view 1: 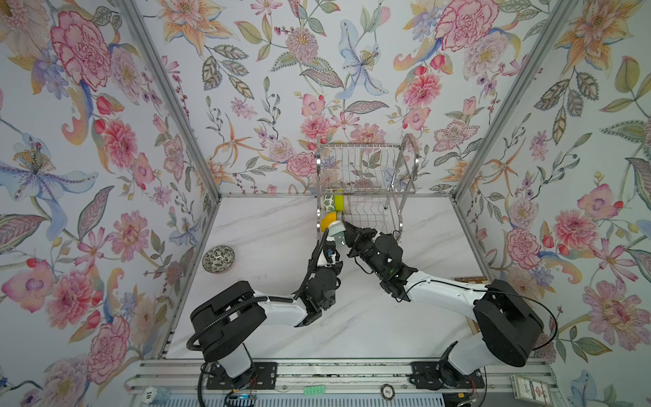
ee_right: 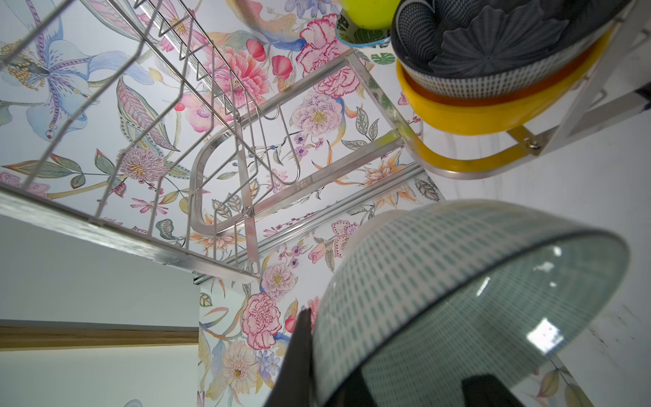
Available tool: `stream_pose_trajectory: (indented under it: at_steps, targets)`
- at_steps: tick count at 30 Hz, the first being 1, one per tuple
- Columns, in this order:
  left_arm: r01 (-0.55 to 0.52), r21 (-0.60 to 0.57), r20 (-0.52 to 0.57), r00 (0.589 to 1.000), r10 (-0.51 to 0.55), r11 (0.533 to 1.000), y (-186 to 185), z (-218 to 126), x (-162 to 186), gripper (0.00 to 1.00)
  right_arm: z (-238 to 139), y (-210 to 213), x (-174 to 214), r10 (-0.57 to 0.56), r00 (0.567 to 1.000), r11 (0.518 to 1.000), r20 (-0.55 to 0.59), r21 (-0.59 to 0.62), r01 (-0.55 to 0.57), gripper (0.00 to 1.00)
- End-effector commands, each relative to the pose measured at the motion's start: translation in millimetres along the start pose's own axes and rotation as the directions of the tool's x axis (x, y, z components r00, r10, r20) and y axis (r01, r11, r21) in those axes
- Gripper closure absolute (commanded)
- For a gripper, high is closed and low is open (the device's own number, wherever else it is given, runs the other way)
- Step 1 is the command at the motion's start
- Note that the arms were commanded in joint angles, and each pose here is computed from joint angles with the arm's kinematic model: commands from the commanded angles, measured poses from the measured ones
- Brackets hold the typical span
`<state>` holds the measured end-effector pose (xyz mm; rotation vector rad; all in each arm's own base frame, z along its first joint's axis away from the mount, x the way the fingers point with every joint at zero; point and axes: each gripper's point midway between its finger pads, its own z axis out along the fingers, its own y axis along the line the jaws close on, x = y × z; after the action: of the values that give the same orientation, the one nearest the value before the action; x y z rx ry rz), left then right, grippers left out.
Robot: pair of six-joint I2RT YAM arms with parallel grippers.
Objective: Load the bowls into the dish rack
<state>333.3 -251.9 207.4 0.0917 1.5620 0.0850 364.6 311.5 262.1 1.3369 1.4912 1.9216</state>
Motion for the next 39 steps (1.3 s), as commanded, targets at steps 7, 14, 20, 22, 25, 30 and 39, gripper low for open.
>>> stream_pose_trajectory:
  at_steps: [7,14,20,22,25,30,39]
  targets:
    - [0.058,0.002,-0.018,0.998,-0.058,0.998,11,-9,-13,0.22,-11,34,-2,-0.066,0.998,0.991,0.002,-0.12,0.066,1.0]
    - [0.052,0.016,-0.07,0.996,-0.051,0.999,18,-15,-4,0.01,-19,36,-28,-0.177,0.983,0.976,0.048,-0.121,0.182,1.0]
    - [0.009,0.061,-0.126,0.992,-0.001,0.998,13,-17,-6,0.01,-26,45,-44,-0.359,0.932,0.924,0.051,-0.121,0.362,1.0]
    - [0.01,0.095,-0.131,0.991,0.002,0.995,9,-18,-10,0.01,-29,51,-46,-0.438,0.898,0.888,0.047,-0.135,0.44,1.0]
    - [0.003,0.172,-0.13,0.991,0.02,0.985,-1,-20,-15,0.01,-33,61,-45,-0.58,0.813,0.798,0.042,-0.171,0.578,1.0]
    - [-0.117,0.22,-0.137,0.979,0.149,0.969,-13,-11,-21,0.01,-36,71,-41,-0.751,0.66,0.642,0.026,-0.208,0.738,1.0]
    - [-0.345,0.218,-0.098,0.923,0.372,0.913,-24,8,-30,0.01,-25,64,-37,-0.896,0.442,0.44,-0.049,-0.239,0.866,1.0]
